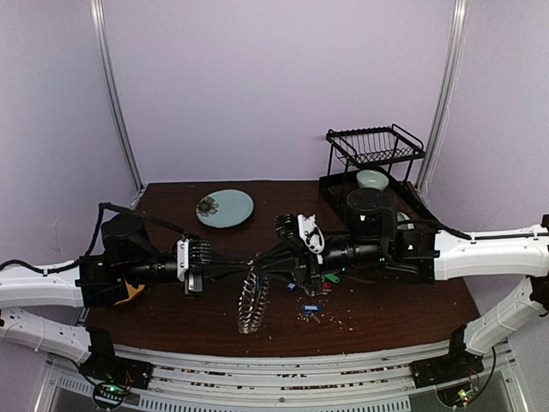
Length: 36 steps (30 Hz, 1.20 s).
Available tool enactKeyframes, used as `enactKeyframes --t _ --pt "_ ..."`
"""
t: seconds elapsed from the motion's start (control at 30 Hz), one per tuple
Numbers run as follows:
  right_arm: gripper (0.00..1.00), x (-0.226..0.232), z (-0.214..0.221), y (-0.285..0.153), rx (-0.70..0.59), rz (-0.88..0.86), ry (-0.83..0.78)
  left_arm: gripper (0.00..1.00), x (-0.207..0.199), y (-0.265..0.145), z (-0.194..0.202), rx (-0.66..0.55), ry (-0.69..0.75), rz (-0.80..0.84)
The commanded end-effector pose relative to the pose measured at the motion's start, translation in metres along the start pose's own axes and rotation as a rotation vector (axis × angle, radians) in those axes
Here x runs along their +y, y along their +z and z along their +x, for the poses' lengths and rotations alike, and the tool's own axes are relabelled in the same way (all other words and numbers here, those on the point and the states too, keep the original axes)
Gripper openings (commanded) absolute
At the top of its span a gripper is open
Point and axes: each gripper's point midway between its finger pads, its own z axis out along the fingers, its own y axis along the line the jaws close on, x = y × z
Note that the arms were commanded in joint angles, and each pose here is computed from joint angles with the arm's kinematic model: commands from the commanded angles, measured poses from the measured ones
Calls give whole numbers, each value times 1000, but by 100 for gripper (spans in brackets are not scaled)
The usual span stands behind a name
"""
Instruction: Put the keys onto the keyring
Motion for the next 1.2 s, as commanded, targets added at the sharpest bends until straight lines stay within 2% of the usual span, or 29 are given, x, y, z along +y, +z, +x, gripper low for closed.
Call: enactKeyframes --t 0.0,0.2,0.4,0.57,0.63,0.7,0.73,0.83,0.93,1.03,1.17 --pt "21 -3 -24 2 -70 -5 -34 0 11 -3 -26 -79 35 -39" --pt "18 -3 -23 5 -59 -6 -25 0 11 -3 -25 -78 35 -38" --pt "0 -5 -21 6 -32 -2 -28 0 11 -3 -25 -78 34 -36" --pt "0 -8 -20 1 12 21 -35 0 14 0 -24 -63 -2 -40" --pt "0 -11 -12 -2 89 32 -27 0 19 9 -11 5 -43 -49" --pt "0 -17 -4 -10 194 68 -36 23 24 16 0 80 -74 -52" --pt "0 -21 1 -15 253 87 -40 30 26 18 2 102 -76 -49" --pt "0 -28 13 -30 398 138 -56 37 32 16 3 123 -82 -63" --pt "0 -30 13 -36 473 160 -71 36 32 17 6 132 -87 -59" --pt "0 -30 9 -33 512 176 -108 30 30 23 8 138 -107 -34" --pt "0 -26 5 -27 502 172 -130 27 31 27 12 148 -119 -33"
